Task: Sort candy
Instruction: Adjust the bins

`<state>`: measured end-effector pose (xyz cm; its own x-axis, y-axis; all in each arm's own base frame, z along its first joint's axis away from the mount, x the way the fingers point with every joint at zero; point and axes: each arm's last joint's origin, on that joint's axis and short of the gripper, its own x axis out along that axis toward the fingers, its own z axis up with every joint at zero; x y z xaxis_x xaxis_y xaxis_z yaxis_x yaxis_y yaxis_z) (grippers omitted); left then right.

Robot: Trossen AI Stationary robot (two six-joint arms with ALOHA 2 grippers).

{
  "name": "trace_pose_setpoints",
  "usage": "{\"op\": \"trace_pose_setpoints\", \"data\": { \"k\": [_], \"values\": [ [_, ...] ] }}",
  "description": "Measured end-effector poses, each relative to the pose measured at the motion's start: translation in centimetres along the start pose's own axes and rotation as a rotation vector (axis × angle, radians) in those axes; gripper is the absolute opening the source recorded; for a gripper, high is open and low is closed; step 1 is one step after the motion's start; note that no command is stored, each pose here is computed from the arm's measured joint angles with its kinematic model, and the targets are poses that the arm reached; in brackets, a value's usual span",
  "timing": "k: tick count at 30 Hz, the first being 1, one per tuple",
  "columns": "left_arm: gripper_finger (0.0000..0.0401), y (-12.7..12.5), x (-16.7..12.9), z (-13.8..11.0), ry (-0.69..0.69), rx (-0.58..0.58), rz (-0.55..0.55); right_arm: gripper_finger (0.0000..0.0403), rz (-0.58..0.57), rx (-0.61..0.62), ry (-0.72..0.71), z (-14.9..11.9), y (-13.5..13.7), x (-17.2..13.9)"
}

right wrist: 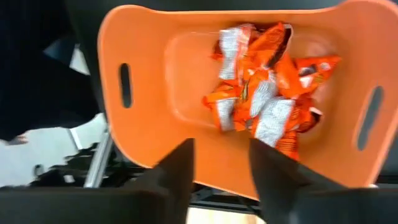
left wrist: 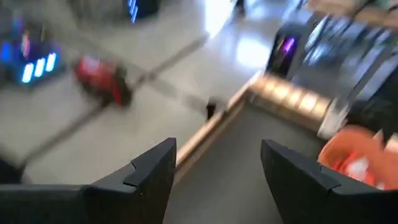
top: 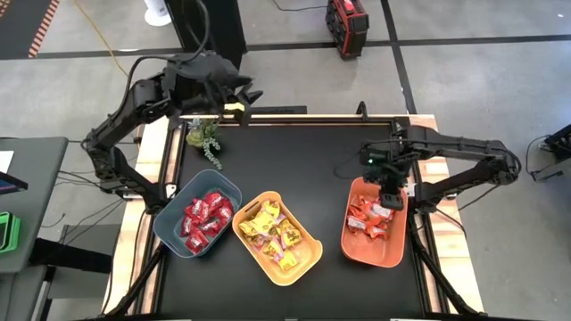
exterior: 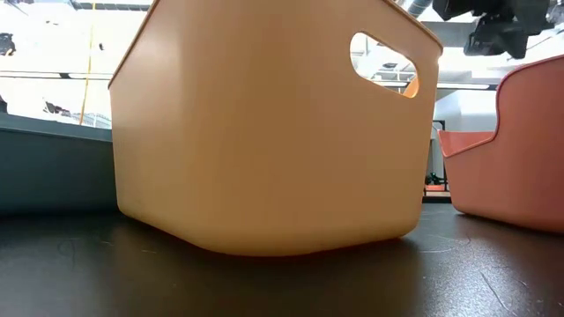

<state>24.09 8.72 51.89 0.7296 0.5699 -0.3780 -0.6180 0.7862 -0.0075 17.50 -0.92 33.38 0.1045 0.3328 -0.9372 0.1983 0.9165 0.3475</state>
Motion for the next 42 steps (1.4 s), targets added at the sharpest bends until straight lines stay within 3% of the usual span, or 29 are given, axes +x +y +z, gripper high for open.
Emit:
{"op": "trace_pose_setpoints", "data": {
  "k": [4, 8, 11, 18, 25, 29, 33, 38, 42],
  "values": [
    [0.0256, 1.2, -0.2, -2.6, 0.276, -0.109, 0.062, 0.0280, -0.064, -0.062, -0.026, 0.2, -0.1, 0.0],
    [0.0266, 1.9, -0.1, -5.4, 0.569, -0.329, 0.169, 0.0295, -0.147, -0.112, -0.107, 1.0, -0.5, -0.1],
    [0.0255, 1.2, 0.6, -6.6, 0.640, -0.441, 0.081, 0.0291, -0.178, -0.130, -0.188, 1.8, -0.9, -0.4],
    [0.0175, -0.7, 3.3, -10.7, 0.870, -0.389, 0.086, 0.0263, -0.239, -0.181, -0.387, 3.6, -2.2, -1.5],
    [0.0063, -2.0, 5.4, -15.1, 1.057, -0.358, 0.067, 0.0172, -0.325, -0.369, -0.562, 6.0, -3.4, -2.5],
    [0.0013, -4.0, 6.5, -16.9, 1.073, -0.288, -0.144, 0.0090, -0.343, -0.377, -0.569, 8.2, -4.5, -1.6],
    [0.0007, -6.7, 7.1, -17.6, 0.960, -0.184, -0.332, 0.0013, -0.340, -0.344, -0.525, 9.8, -5.7, -0.4],
    [0.0048, -9.1, 7.1, -16.9, 0.800, -0.130, -0.458, 0.0044, -0.337, -0.317, -0.497, 10.8, -6.6, 0.5],
    [0.0112, -9.4, 7.5, -17.4, 0.804, -0.084, -0.393, 0.0077, -0.338, -0.304, -0.501, 10.9, -6.9, 0.5]
  ]
}}
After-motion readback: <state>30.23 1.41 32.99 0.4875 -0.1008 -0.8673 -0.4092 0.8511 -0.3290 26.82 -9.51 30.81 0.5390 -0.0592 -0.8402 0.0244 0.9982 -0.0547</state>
